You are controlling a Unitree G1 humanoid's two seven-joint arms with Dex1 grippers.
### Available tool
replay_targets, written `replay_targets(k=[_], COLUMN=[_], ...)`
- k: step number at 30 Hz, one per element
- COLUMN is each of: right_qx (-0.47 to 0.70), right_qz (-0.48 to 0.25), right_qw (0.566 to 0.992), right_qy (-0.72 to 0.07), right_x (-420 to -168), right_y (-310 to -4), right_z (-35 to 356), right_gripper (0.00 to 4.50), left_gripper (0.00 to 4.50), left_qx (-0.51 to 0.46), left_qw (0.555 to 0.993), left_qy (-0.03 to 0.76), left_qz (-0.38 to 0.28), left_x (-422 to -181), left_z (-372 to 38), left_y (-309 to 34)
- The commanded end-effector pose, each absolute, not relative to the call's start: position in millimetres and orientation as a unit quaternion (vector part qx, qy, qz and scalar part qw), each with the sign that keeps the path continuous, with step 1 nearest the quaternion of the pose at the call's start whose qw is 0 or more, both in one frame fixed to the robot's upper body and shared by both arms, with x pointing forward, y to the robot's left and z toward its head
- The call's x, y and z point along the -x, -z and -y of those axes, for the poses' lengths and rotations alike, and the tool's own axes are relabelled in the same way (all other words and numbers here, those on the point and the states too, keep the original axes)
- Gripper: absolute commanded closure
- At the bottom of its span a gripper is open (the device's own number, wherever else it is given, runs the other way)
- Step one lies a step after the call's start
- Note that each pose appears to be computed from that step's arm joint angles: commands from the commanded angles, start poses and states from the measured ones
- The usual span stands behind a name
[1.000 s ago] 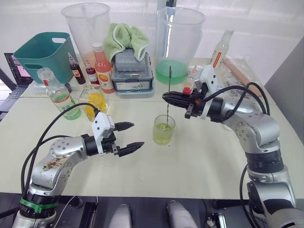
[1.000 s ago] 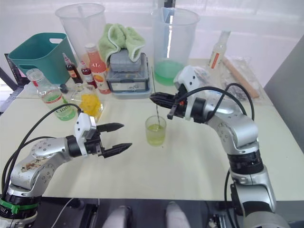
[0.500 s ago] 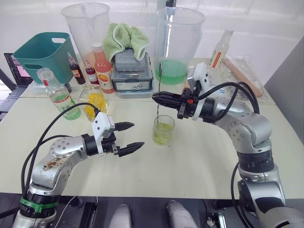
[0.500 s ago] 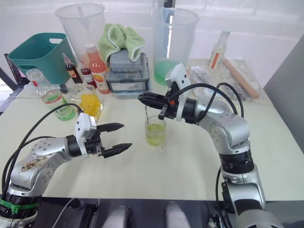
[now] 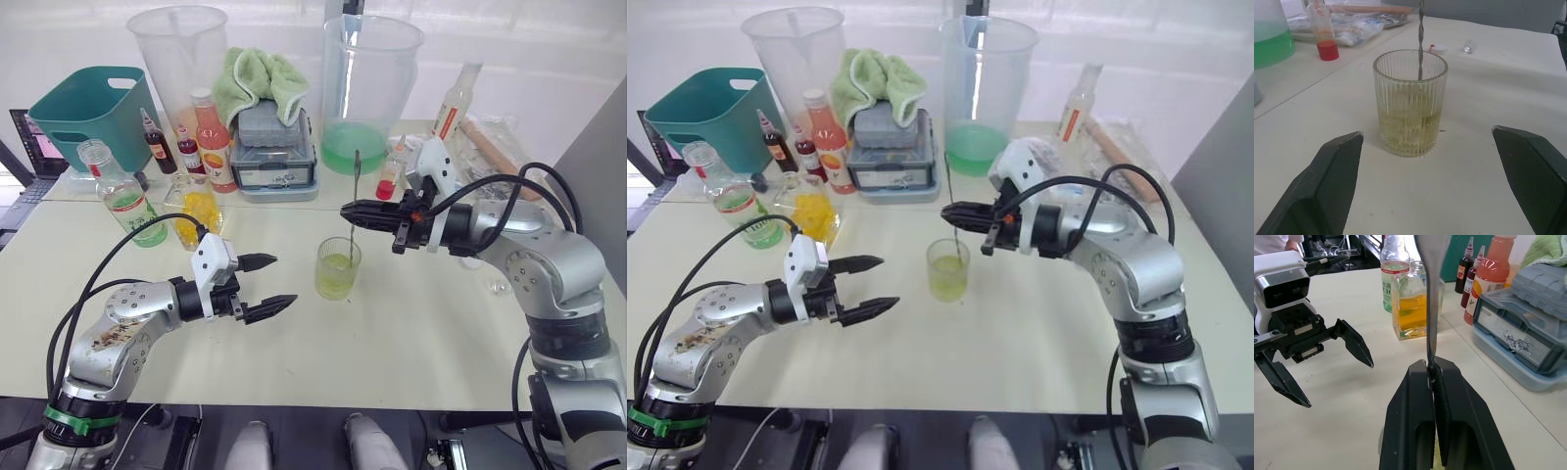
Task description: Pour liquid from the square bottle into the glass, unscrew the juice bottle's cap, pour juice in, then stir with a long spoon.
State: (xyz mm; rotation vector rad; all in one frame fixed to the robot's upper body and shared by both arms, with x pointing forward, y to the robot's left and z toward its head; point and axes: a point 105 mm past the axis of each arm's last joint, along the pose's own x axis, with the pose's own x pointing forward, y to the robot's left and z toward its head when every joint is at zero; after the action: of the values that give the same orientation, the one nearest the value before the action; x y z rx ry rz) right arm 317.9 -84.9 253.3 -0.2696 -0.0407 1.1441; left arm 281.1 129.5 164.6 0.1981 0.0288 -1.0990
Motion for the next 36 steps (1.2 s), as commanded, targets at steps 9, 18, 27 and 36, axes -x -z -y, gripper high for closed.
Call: replay_targets(k=[9,18,27,36], right_qx=[0.081,0.052,0.078,0.04], right_qz=[0.145,0.091,0.114,0.145], right_qw=[0.825,0.802,0.818,0.806], right_qy=[-0.54,-0.588,-0.558,-0.573], right_x=[-323,-304,-306,-293], right_y=[-288,-273,-294,-321], right_z=[67,64,87,87], right_gripper=[4.5,4.5,4.5,4.5], left_gripper=[0.04,0.04,0.04,0.04], left_qx=[-0.107,-0.112,-0.114,-0.113], left_qw=[0.844,0.843,0.841,0.842], left_qy=[0.526,0.526,0.528,0.528], left_qz=[0.012,0.011,0.014,0.016], left_x=[-279,-279,-280,-280], left_z=[-129,-130,-129,-130], left_y=[-177,-176,-176,-176])
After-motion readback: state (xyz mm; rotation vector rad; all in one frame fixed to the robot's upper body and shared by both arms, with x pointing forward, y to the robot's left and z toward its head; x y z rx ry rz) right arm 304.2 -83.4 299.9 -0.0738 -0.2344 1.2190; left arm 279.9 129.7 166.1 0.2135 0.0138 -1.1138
